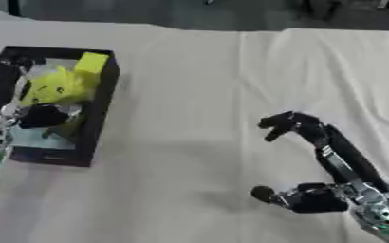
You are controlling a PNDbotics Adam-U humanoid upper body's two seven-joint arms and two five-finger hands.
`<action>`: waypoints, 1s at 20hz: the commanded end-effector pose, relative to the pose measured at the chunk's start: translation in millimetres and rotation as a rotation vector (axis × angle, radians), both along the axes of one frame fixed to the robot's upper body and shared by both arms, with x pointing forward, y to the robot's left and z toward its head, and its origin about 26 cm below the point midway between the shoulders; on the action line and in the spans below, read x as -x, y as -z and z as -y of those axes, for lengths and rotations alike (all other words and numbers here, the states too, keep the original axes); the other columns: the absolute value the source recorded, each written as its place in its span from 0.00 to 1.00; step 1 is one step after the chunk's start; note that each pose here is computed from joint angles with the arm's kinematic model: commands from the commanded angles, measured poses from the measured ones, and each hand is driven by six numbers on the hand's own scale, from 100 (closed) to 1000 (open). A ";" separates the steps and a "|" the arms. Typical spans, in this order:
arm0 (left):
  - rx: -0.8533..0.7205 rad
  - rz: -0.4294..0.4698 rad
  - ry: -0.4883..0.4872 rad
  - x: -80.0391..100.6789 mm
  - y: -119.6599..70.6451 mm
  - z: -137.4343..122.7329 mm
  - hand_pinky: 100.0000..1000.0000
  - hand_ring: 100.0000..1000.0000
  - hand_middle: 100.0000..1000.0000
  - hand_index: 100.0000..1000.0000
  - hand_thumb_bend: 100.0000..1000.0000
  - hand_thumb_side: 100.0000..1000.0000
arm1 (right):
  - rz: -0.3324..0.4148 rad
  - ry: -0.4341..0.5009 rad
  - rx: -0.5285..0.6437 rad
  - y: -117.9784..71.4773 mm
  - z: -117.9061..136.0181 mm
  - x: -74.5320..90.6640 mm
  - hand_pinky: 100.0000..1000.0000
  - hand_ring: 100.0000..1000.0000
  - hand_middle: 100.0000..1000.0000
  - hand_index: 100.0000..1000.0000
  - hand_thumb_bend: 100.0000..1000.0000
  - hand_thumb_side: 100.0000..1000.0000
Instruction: Pick up the objects with one hand, pass them to the other hand, and then place them into the box on the other side of the table.
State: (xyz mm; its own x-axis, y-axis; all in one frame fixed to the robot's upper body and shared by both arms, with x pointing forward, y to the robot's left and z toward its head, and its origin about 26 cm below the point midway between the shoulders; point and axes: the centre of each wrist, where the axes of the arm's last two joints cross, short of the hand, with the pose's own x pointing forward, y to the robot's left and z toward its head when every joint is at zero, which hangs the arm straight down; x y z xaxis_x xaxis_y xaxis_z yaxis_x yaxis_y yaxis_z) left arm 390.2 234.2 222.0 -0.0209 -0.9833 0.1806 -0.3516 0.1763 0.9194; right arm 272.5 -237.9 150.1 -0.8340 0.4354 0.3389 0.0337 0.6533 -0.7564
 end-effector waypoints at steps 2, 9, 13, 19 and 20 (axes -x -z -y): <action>0.026 0.100 -0.015 6.6 -19.8 -0.2 0.99 1.00 0.78 0.81 0.48 0.50 | 0.024 -0.006 0.002 -4.3 0.9 1.9 0.63 0.57 0.69 0.83 0.66 0.00; 0.604 0.545 0.372 28.6 -36.7 15.5 0.84 0.98 0.67 0.58 0.00 0.55 | 0.026 0.038 -0.101 -2.9 12.8 3.3 0.66 0.58 0.71 0.82 0.32 0.21; 0.962 0.482 0.509 19.8 -22.7 22.0 0.90 1.00 0.72 0.60 0.00 0.71 | 0.015 0.081 -0.168 3.0 21.5 7.0 0.66 0.59 0.72 0.82 0.18 0.23; 1.317 0.223 0.756 23.8 -20.5 37.2 0.97 1.00 0.86 0.73 0.12 0.87 | 0.029 0.132 -0.339 -20.8 38.9 -2.5 0.65 0.62 0.77 0.81 0.32 0.10; 1.343 0.195 0.800 25.6 -21.9 38.8 0.97 1.00 0.87 0.74 0.13 0.87 | 0.033 0.138 -0.370 -26.9 43.0 -4.3 0.65 0.63 0.78 0.81 0.33 0.10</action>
